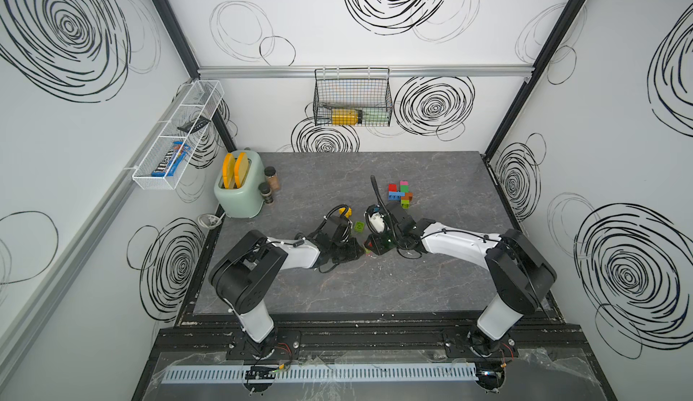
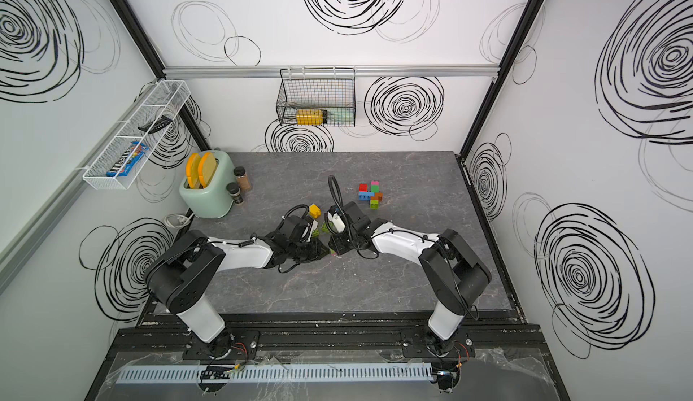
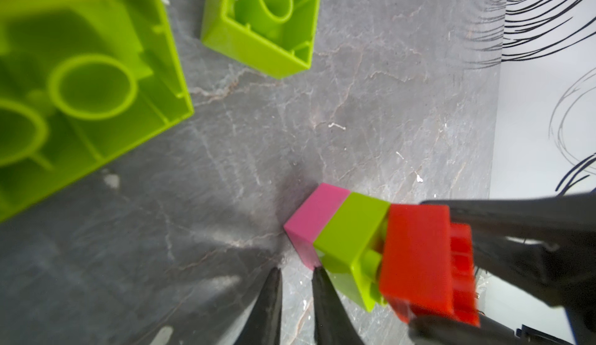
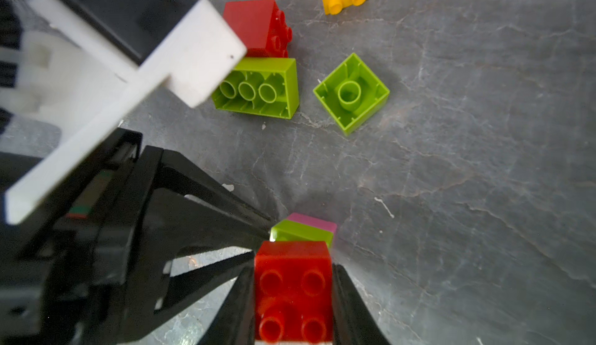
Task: Assemble the number 4 with lego
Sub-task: Assemble the lego brick with the lego brick.
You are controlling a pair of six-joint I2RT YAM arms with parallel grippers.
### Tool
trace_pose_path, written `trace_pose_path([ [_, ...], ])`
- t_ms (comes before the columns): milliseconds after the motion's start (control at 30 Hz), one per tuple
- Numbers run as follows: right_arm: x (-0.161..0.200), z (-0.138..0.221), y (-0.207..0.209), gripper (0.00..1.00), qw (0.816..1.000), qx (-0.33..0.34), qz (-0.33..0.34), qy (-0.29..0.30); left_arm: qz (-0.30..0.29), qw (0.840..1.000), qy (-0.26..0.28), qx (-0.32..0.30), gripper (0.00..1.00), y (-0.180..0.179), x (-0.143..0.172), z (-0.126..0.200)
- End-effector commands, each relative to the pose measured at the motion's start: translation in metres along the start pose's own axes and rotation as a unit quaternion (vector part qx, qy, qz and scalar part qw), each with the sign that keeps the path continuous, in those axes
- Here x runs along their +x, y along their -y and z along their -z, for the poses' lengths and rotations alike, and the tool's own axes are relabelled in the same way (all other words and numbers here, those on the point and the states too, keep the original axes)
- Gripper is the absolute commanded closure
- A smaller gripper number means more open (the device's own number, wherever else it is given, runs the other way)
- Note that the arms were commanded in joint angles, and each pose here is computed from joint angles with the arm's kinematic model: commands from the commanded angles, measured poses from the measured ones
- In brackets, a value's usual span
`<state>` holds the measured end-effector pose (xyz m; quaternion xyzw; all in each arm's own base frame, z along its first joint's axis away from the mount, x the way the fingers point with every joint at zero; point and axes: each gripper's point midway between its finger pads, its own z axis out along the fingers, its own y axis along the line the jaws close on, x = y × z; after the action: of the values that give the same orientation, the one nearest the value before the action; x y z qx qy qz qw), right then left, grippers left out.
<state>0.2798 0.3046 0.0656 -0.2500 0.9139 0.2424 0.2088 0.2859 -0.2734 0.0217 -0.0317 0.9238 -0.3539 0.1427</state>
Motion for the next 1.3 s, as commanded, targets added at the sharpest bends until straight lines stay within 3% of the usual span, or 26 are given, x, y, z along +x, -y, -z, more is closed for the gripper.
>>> trace_pose_path([
  [0, 0.034, -0.002, -0.006, 1.0, 0.997, -0.029, -0.027, -0.063, -0.014, 1.0, 0.007, 0.018, 0.77, 0.012, -0.006, -0.002],
  [233, 0.003, 0.015, -0.001, 1.0, 0.999, -0.024, -0.031, -0.021, -0.014, 1.0, 0.009, 0.021, 0.76, 0.014, -0.008, -0.002],
  [533, -0.01, 0.022, -0.002, 1.0, 0.999, -0.027, -0.043, -0.007, -0.016, 1.0, 0.005, 0.025, 0.76, 0.016, -0.008, -0.001],
  [633, -0.014, 0.025, 0.006, 1.0, 0.998, -0.001, -0.056, 0.007, -0.016, 1.0, 0.004, 0.025, 0.76, 0.016, -0.007, -0.001],
  [900, -0.006, 0.023, 0.015, 1.0, 0.997, 0.04, -0.066, 0.001, -0.018, 1.0, 0.001, 0.025, 0.76, 0.014, -0.005, -0.001],
  [1267, 0.027, 0.001, 0.017, 1.0, 0.994, 0.066, -0.07, -0.053, -0.017, 1.0, -0.002, 0.025, 0.75, 0.011, -0.001, -0.002],
])
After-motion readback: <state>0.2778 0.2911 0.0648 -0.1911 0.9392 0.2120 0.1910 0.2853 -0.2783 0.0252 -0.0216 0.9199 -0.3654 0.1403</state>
